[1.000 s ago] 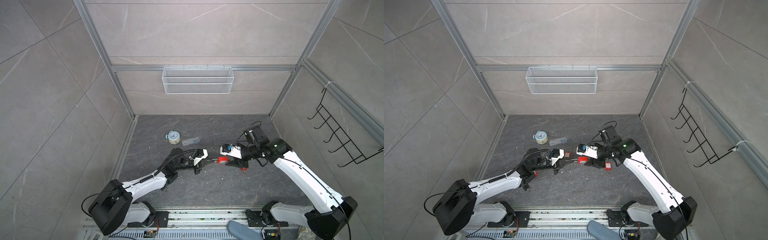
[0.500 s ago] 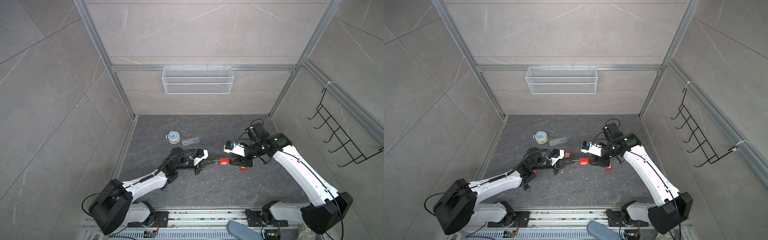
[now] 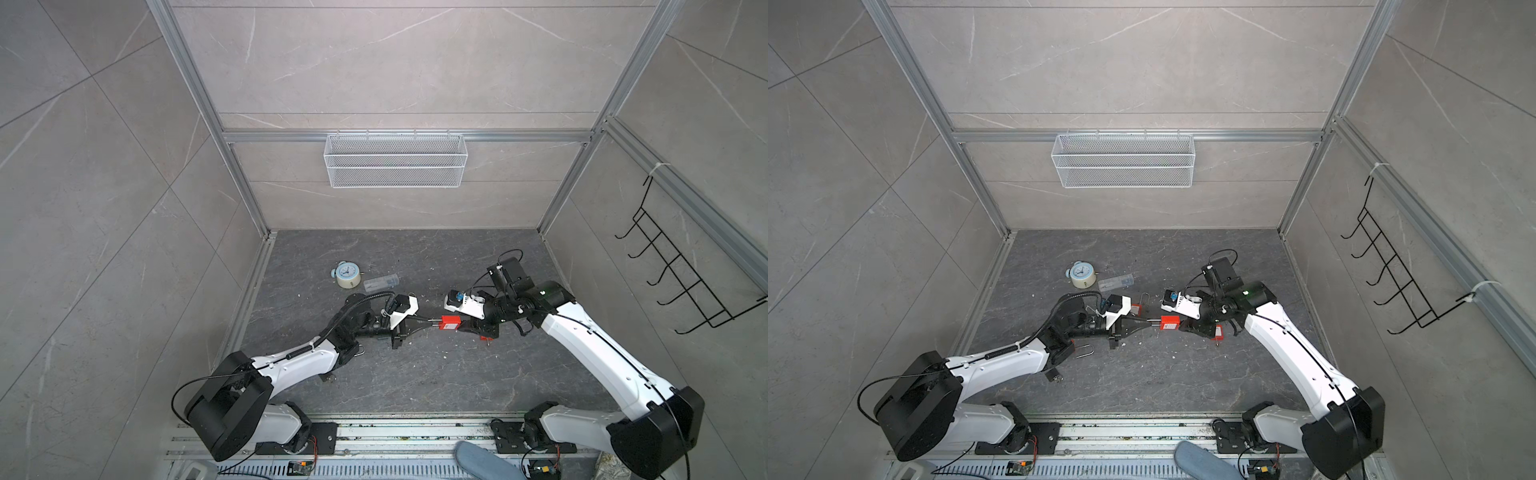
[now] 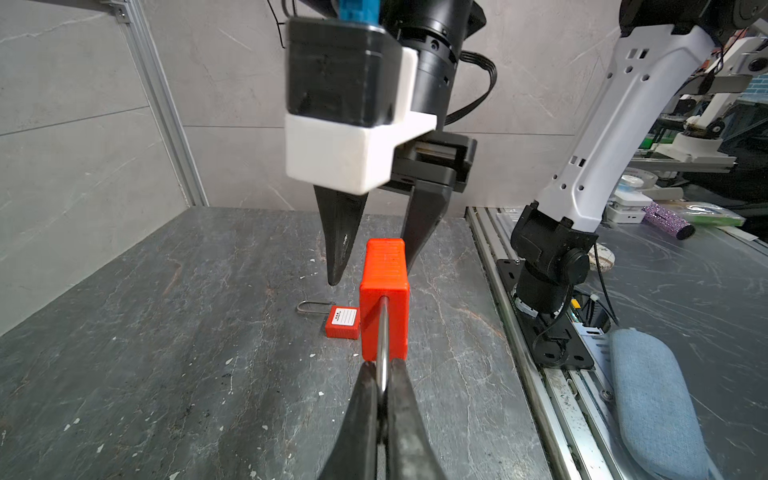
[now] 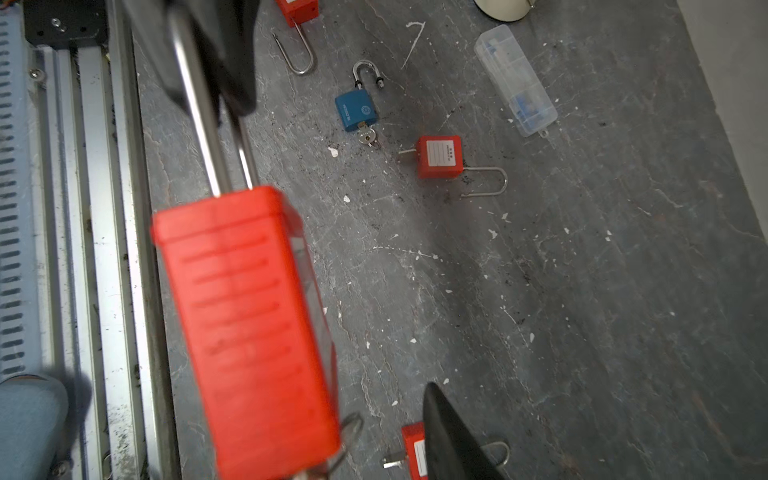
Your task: Lock with the key
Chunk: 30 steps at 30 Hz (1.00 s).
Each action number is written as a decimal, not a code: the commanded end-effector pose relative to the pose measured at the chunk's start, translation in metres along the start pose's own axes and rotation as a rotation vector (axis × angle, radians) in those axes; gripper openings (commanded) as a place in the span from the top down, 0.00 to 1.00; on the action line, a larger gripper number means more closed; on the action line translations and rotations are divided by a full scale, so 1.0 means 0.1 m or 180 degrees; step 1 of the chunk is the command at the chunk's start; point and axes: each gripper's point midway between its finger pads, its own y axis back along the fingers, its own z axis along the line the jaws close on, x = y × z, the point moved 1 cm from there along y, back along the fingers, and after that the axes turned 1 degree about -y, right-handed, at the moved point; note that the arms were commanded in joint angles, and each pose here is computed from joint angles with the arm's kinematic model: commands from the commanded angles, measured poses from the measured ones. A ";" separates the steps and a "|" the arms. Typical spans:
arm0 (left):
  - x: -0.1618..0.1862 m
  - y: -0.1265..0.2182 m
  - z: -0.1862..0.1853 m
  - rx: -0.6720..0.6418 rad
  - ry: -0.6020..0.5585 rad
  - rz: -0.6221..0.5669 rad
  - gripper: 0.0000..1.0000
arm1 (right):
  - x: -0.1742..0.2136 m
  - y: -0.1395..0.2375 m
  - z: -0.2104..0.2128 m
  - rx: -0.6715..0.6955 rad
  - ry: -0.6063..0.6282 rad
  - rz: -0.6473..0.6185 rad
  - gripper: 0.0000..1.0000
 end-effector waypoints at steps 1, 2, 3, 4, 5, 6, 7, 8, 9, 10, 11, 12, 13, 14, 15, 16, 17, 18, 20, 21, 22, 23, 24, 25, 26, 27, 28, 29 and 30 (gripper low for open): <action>-0.40 -0.04 0.01 0.0074 -0.0295 -0.0346 1.00 | -0.07 0.07 -0.08 0.0343 0.0307 -0.0133 0.53; -0.40 -0.04 0.01 0.0072 -0.0303 -0.0339 1.00 | -0.06 0.10 -0.06 0.0359 0.0327 -0.0123 0.53; -0.40 -0.04 0.01 0.0068 -0.0312 -0.0327 1.00 | -0.05 0.14 -0.03 0.0353 0.0366 -0.0102 0.52; -0.40 -0.04 0.02 0.0067 -0.0319 -0.0310 1.00 | -0.04 0.19 0.00 0.0344 0.0392 -0.0075 0.52; -0.39 -0.05 0.02 0.0070 -0.0324 -0.0291 1.00 | -0.03 0.23 0.03 0.0325 0.0400 -0.0045 0.51; -0.40 -0.05 0.02 0.0075 -0.0331 -0.0275 1.00 | -0.01 0.27 0.07 0.0293 0.0411 -0.0008 0.51; -0.39 -0.05 0.02 0.0081 -0.0329 -0.0253 1.00 | 0.01 0.31 0.10 0.0268 0.0414 0.0037 0.50; -0.38 -0.05 0.01 0.0085 -0.0335 -0.0238 1.00 | 0.03 0.34 0.12 0.0242 0.0404 0.0081 0.50; -0.38 -0.05 0.02 0.0089 -0.0338 -0.0226 1.00 | 0.05 0.35 0.15 0.0213 0.0407 0.0131 0.50; -0.37 -0.06 0.02 0.0094 -0.0334 -0.0205 1.00 | 0.07 0.37 0.15 0.0210 0.0392 0.0182 0.50; -0.36 -0.06 0.01 0.0108 -0.0323 -0.0184 1.00 | 0.09 0.37 0.14 0.0215 0.0379 0.0229 0.51; -0.35 -0.07 0.01 0.0125 -0.0320 -0.0165 1.00 | 0.10 0.38 0.14 0.0210 0.0389 0.0257 0.51; -0.34 -0.07 0.00 0.0145 -0.0317 -0.0148 1.00 | 0.10 0.38 0.13 0.0220 0.0408 0.0273 0.52; -0.33 -0.08 0.00 0.0159 -0.0309 -0.0132 1.00 | 0.10 0.38 0.10 0.0257 0.0415 0.0275 0.52; -0.33 -0.08 -0.01 0.0173 -0.0316 -0.0127 1.00 | 0.08 0.38 0.08 0.0287 0.0436 0.0266 0.53; -0.32 -0.09 -0.02 0.0194 -0.0310 -0.0116 1.00 | 0.07 0.39 0.07 0.0296 0.0462 0.0253 0.54; -0.32 -0.09 -0.01 0.0191 -0.0306 -0.0106 1.00 | 0.05 0.39 0.06 0.0302 0.0466 0.0227 0.54; -0.31 -0.10 -0.02 0.0202 -0.0312 -0.0094 1.00 | 0.01 0.40 0.06 0.0281 0.0472 0.0191 0.55; -0.31 -0.11 -0.03 0.0220 -0.0316 -0.0079 1.00 | -0.05 0.40 0.07 0.0215 0.0484 0.0123 0.56; -0.30 -0.12 -0.03 0.0234 -0.0314 -0.0066 1.00 | -0.07 0.39 0.07 0.0185 0.0484 0.0100 0.57; -0.31 -0.13 -0.05 0.0252 -0.0317 -0.0058 1.00 | -0.07 0.38 0.07 0.0176 0.0493 0.0093 0.58; -0.30 -0.13 -0.05 0.0263 -0.0319 -0.0042 1.00 | -0.07 0.37 0.05 0.0179 0.0500 0.0092 0.59; -0.30 -0.13 -0.05 0.0263 -0.0327 -0.0028 1.00 | -0.08 0.37 0.05 0.0163 0.0494 0.0081 0.60; -0.29 -0.14 -0.05 0.0271 -0.0332 -0.0020 1.00 | -0.09 0.37 0.07 0.0134 0.0495 0.0066 0.61; -0.29 -0.14 -0.06 0.0270 -0.0334 -0.0014 1.00 | -0.11 0.37 0.08 0.0098 0.0506 0.0040 0.62; -0.29 -0.13 -0.05 0.0267 -0.0342 -0.0013 1.00 | -0.12 0.36 0.10 0.0048 0.0495 0.0016 0.64; -0.30 -0.13 -0.05 0.0268 -0.0342 -0.0008 1.00 | -0.13 0.36 0.12 0.0022 0.0495 -0.0005 0.65; -0.29 -0.13 -0.05 0.0273 -0.0342 0.0001 1.00 | -0.14 0.35 0.13 -0.0016 0.0494 -0.0015 0.67; -0.29 -0.14 -0.05 0.0276 -0.0342 0.0014 1.00 | -0.14 0.35 0.15 -0.0035 0.0492 -0.0022 0.70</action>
